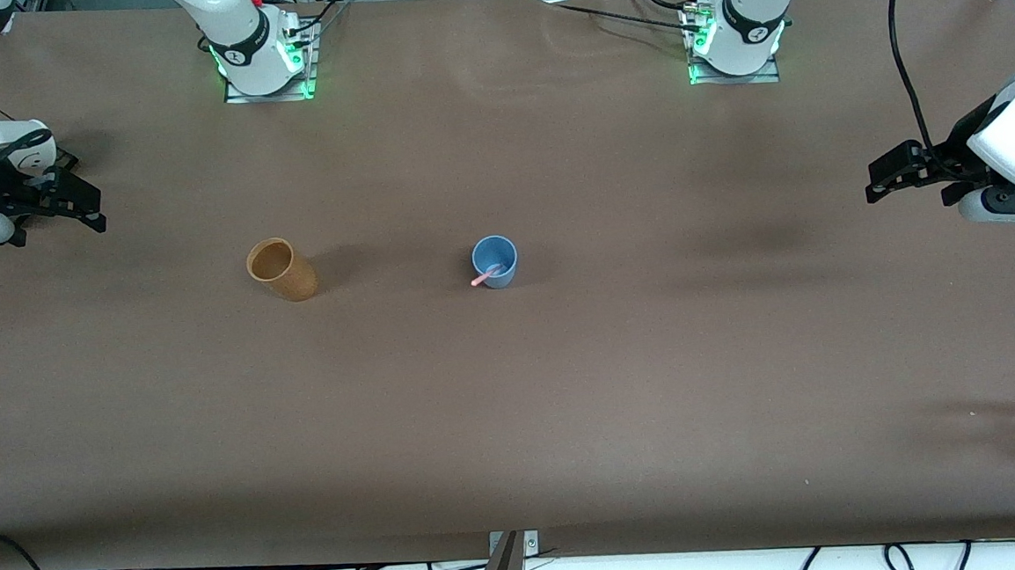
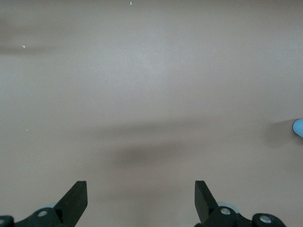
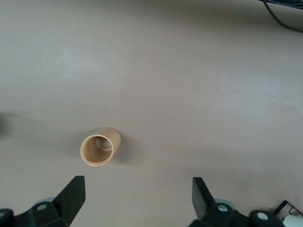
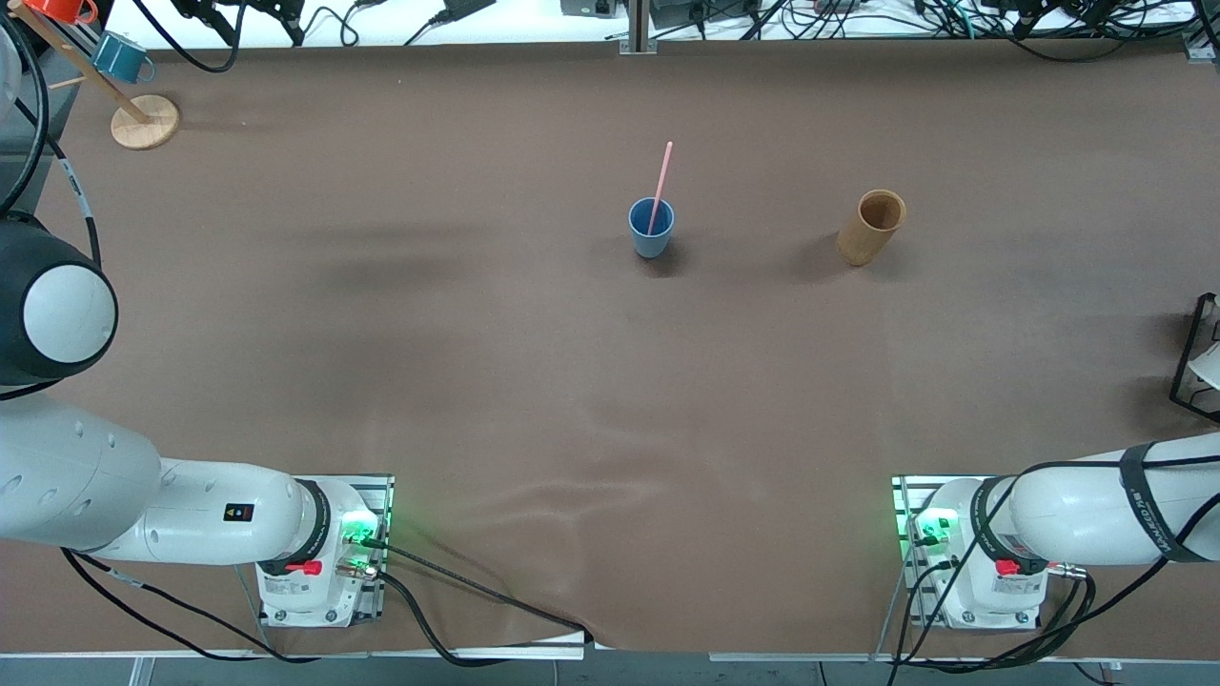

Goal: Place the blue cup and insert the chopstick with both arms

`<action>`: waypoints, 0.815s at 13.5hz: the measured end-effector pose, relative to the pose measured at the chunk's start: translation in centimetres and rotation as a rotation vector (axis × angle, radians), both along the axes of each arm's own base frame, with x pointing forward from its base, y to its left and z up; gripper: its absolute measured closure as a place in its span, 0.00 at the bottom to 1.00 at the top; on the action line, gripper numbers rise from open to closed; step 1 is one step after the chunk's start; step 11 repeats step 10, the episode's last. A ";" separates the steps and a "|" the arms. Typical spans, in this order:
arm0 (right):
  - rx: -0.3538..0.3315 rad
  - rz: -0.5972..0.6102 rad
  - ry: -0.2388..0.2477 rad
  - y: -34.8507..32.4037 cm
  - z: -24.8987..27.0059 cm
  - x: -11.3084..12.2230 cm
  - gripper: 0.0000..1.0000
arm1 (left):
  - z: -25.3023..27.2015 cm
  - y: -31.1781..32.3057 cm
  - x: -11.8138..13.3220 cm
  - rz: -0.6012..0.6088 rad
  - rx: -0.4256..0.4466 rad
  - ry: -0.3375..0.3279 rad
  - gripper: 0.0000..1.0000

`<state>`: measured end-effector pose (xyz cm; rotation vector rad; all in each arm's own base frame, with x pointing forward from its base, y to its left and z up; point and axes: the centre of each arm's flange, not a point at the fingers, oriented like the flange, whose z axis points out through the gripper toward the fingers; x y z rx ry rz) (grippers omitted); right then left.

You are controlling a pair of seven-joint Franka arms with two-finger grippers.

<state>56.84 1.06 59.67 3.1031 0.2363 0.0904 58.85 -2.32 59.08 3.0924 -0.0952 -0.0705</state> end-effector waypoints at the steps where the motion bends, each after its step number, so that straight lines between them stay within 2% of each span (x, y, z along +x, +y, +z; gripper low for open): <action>1: 0.000 -0.002 0.000 0.1 0.0 0.0 0.00 | 0.0 0.0 0.0 0.000 0.000 0.000 0.00; 11: 0.000 -0.007 0.002 0.1 0.0 0.0 0.00 | -0.1 0.0 0.1 0.000 0.000 0.002 0.00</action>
